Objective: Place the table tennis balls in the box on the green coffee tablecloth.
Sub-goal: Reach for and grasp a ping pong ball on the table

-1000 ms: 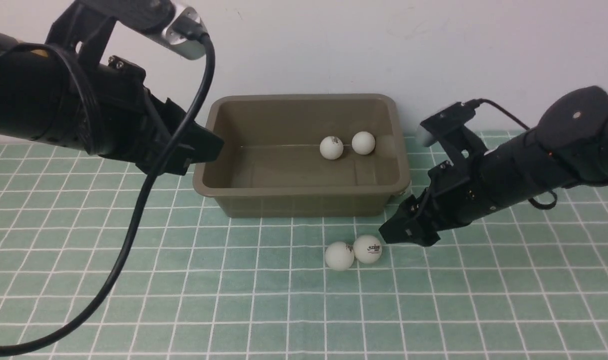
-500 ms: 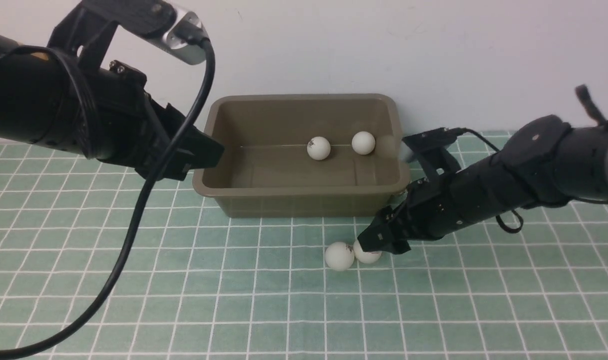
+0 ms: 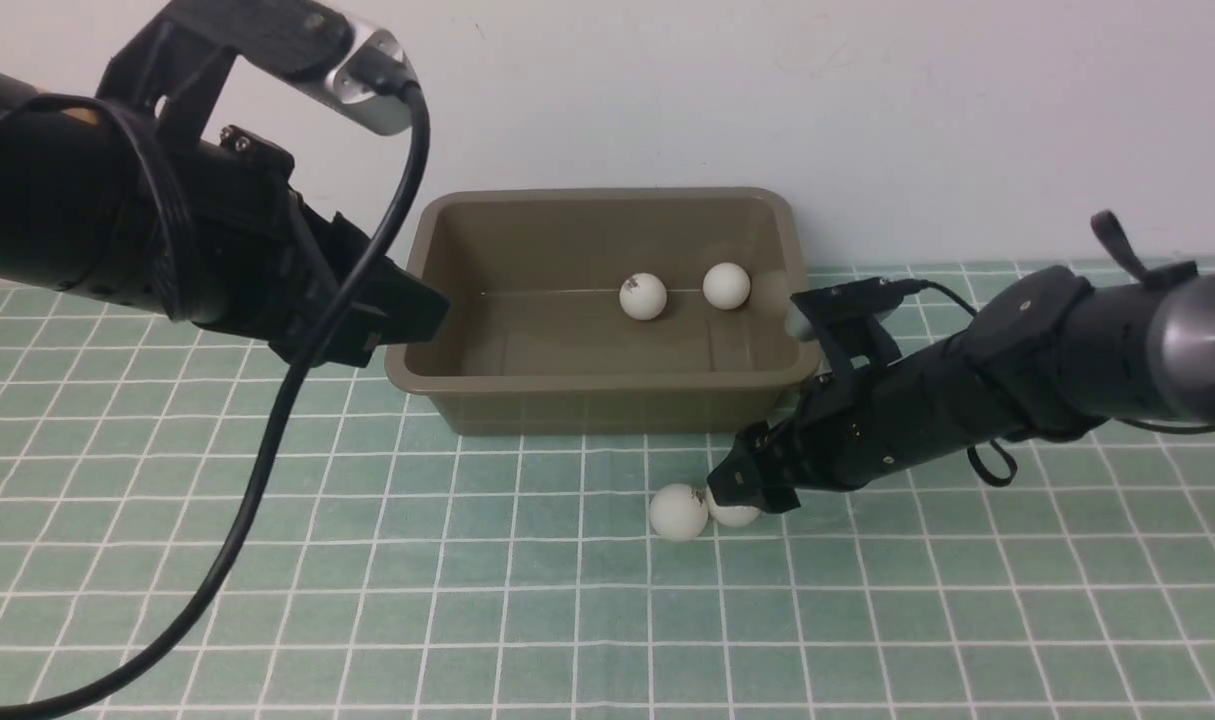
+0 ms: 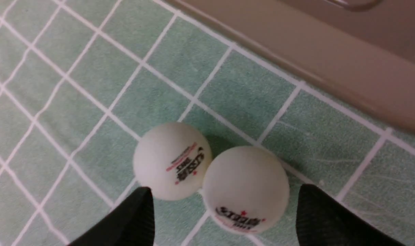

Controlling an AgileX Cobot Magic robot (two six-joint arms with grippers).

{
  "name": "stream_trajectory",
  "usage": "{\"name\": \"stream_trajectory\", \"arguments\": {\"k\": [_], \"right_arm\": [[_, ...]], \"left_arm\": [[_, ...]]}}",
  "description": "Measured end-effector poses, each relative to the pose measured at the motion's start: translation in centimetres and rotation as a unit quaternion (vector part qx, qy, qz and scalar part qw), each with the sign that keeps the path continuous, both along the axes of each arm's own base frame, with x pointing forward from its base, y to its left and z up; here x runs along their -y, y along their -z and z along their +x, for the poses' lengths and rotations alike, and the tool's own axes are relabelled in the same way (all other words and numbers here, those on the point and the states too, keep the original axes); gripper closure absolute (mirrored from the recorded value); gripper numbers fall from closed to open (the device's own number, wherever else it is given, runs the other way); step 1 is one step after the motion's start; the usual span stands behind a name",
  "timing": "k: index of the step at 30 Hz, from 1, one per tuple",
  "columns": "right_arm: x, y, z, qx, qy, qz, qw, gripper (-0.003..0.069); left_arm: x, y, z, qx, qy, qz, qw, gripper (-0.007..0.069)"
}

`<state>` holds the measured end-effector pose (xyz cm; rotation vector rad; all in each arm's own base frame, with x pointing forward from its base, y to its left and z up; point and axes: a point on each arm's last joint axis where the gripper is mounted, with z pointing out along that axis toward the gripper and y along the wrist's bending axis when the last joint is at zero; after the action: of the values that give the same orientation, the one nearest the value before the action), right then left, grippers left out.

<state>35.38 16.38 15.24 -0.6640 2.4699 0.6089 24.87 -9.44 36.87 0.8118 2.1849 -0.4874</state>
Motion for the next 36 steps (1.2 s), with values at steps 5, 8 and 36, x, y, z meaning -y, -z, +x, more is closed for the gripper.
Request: {"name": "stream_trajectory", "arguments": {"k": [5, 8, 36], "right_arm": [[0.00, 0.79, 0.14, -0.008, 0.005, -0.003, 1.000, 0.0158], [0.04, 0.97, 0.24, -0.007, 0.009, -0.005, 1.000, 0.0158], [-0.87, 0.78, -0.08, -0.019, 0.015, 0.020, 0.999, 0.0204]], "left_arm": [[0.00, 0.00, 0.00, 0.000, 0.000, 0.000, 1.000, 0.0326], [0.00, 0.00, 0.00, 0.000, 0.000, 0.000, 1.000, 0.0326], [0.00, 0.00, 0.00, 0.000, 0.000, 0.000, 1.000, 0.0326]]}}
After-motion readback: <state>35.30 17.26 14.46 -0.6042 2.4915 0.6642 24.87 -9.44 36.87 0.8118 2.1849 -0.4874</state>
